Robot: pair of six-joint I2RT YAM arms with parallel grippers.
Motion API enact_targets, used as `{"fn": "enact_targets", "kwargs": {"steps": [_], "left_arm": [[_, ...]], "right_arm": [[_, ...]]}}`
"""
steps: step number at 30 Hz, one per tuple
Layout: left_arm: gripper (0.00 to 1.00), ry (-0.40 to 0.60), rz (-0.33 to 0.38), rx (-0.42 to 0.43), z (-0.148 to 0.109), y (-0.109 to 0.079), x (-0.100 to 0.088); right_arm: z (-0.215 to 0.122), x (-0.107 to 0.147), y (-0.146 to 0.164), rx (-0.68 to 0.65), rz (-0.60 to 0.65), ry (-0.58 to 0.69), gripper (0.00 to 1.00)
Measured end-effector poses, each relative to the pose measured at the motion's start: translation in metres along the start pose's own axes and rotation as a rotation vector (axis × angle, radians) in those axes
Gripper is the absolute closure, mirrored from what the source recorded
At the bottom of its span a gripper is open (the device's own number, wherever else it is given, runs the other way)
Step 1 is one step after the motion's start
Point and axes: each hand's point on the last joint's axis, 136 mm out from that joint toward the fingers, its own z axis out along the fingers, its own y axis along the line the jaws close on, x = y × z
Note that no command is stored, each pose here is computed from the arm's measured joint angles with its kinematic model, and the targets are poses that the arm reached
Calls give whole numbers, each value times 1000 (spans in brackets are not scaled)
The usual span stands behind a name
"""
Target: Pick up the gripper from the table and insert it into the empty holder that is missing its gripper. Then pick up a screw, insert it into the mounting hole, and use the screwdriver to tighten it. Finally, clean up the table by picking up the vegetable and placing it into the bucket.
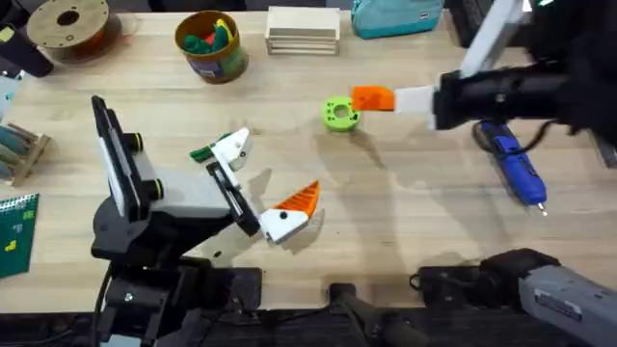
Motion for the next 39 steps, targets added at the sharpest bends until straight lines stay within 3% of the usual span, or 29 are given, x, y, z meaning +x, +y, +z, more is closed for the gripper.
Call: {"fn": "enact_targets", "kwargs": {"steps": [7,14,21,34,39], "left_arm": [[16,0,0,0,0,0,0],[15,0,0,0,0,0,0],[15,0,0,0,0,0,0],[16,0,0,0,0,0,0],[15,0,0,0,0,0,0]], "right_arm": [[42,0,27,-271,334,87,980],[78,25,49,-411,538,286,980],[95,22,71,-521,546,320,980],[86,-4,94,-679,537,300,980],[95,11,109,-756,565,410,980]]}}
